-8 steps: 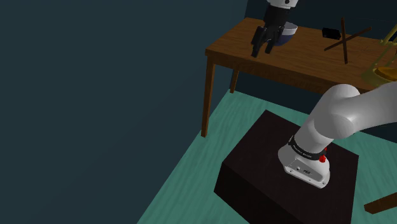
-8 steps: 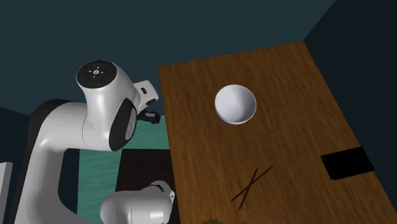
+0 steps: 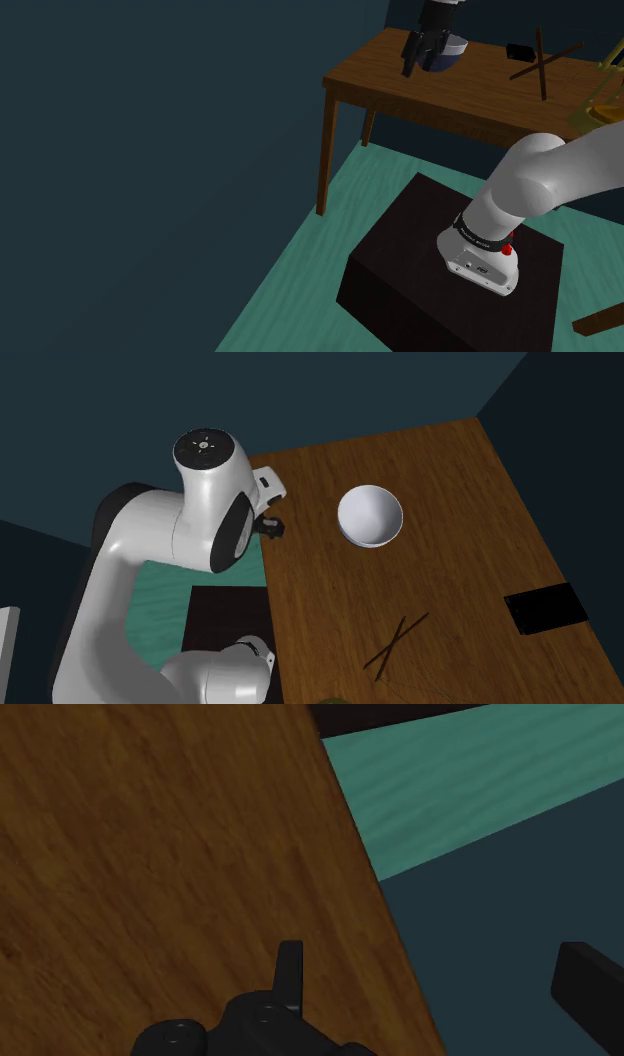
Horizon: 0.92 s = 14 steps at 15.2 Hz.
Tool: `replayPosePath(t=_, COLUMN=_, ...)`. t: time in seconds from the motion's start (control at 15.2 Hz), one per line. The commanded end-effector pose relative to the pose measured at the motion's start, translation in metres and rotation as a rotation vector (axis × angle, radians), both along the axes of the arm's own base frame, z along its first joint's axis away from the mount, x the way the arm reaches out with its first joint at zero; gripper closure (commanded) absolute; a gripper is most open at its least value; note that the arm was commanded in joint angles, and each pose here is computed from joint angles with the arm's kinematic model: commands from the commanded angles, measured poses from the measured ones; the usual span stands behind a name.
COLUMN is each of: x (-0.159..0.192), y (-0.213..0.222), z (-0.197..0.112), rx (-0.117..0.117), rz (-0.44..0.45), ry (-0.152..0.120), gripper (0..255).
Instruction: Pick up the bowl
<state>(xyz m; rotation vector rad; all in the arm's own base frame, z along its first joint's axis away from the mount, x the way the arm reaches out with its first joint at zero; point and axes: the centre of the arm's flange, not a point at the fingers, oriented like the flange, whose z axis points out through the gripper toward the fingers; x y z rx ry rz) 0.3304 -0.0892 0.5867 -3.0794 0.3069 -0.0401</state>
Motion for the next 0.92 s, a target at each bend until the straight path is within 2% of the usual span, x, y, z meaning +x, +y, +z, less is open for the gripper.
replayPosePath(t=0.0, x=0.007, y=-0.023, z=0.003, rx=-0.017, rz=-0.004, ry=0.005, gripper=0)
replayPosePath(t=0.86, x=0.051, y=-0.173, z=0.03, rx=-0.114, rz=-0.034, ry=0.035, gripper=0)
